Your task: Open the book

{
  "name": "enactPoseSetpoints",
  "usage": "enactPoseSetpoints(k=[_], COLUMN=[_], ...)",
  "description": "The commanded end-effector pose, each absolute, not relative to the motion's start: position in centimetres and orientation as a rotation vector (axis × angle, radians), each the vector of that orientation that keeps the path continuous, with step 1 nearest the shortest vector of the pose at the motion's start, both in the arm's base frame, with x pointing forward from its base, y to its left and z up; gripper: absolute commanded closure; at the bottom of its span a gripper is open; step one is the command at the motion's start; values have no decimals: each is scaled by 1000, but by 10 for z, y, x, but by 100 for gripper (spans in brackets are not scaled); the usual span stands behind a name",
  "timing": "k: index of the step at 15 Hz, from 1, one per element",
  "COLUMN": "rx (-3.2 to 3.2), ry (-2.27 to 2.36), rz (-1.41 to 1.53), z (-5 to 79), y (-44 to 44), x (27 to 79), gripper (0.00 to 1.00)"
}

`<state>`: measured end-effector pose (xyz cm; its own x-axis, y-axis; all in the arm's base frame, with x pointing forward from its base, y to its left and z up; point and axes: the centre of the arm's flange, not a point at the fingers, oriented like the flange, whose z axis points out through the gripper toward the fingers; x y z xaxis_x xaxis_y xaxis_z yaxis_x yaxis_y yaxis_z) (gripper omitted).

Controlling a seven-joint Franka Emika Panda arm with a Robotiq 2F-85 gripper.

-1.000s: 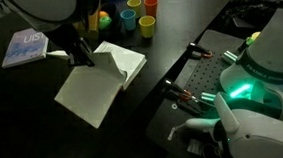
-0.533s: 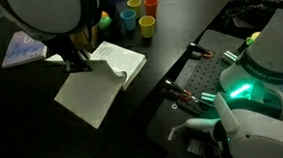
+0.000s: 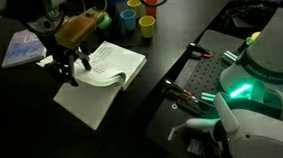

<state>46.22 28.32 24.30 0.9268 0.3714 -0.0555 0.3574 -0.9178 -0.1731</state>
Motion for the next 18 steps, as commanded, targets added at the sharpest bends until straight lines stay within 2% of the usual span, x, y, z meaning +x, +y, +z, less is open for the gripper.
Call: enactPoseSetpoints(k=[1,8,18], rx=[-2816,-2795,-2758], ry=[-476,-516,-562], rz=[93,-21,24], z=[232,203,177], y=[284,306,336], x=[467,454,426], gripper=[0,0,0])
